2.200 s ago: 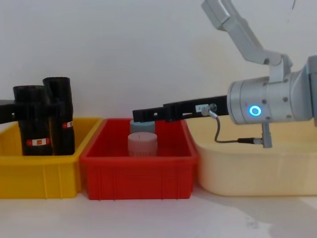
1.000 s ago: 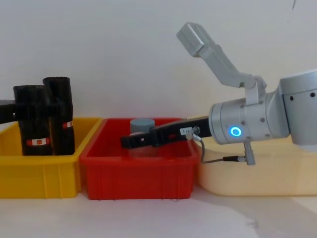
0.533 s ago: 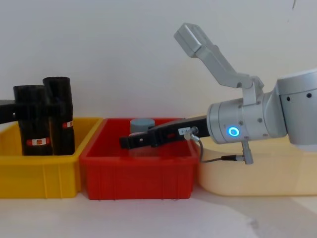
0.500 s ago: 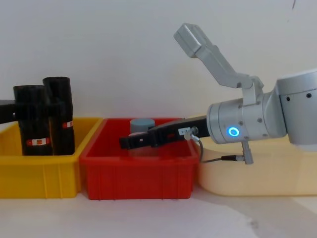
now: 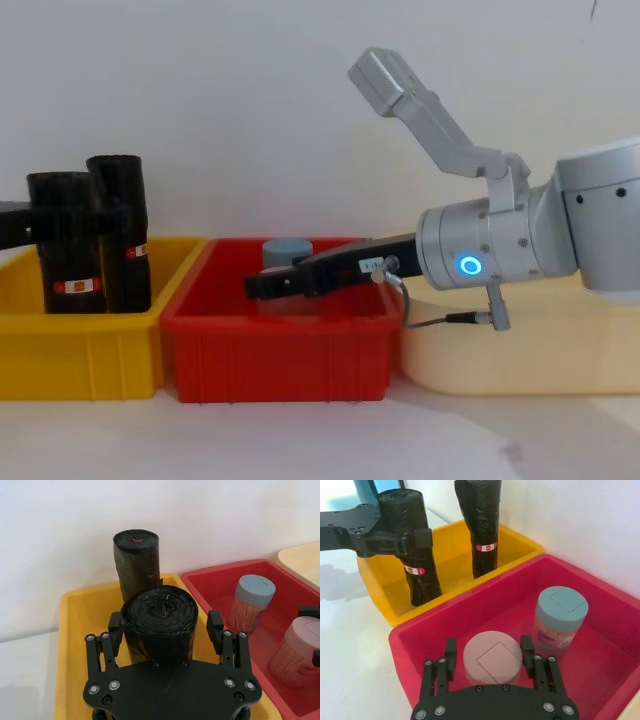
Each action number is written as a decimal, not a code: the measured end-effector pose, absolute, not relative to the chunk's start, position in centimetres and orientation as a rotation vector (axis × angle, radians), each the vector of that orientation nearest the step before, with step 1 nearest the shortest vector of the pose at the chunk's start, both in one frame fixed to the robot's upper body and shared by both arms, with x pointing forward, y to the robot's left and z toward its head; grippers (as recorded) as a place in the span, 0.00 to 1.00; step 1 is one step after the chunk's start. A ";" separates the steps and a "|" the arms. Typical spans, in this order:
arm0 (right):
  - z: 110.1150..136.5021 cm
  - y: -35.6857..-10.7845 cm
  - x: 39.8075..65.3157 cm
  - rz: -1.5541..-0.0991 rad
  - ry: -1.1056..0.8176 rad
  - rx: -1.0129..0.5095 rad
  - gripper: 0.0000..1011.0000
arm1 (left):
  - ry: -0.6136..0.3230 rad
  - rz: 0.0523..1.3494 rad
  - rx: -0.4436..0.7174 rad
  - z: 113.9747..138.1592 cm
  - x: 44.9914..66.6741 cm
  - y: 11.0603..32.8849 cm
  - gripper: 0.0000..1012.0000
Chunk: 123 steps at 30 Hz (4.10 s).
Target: Pick up the garbage bag with the one hand and transfer it to the other hand.
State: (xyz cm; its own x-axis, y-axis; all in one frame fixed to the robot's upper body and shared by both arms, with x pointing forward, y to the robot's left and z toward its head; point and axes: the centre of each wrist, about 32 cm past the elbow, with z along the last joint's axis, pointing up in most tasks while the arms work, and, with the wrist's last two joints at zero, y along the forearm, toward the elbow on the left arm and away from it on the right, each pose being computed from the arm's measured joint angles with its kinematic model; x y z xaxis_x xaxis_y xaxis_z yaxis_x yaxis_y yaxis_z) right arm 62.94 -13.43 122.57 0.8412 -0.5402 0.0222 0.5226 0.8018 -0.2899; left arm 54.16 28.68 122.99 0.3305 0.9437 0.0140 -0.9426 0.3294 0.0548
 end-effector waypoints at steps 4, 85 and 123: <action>122.6 -13.4 63.0 -0.570 0.062 -0.293 0.68 | 0.022 1.234 0.056 123.0 54.2 28.7 0.99; 131.9 -22.0 57.7 -0.832 -0.220 -0.030 0.64 | -0.163 0.913 -0.195 134.0 58.2 18.3 0.46; 130.4 -31.3 52.6 -1.194 -0.128 -0.152 0.72 | -0.028 0.674 -0.128 130.7 64.9 5.9 0.46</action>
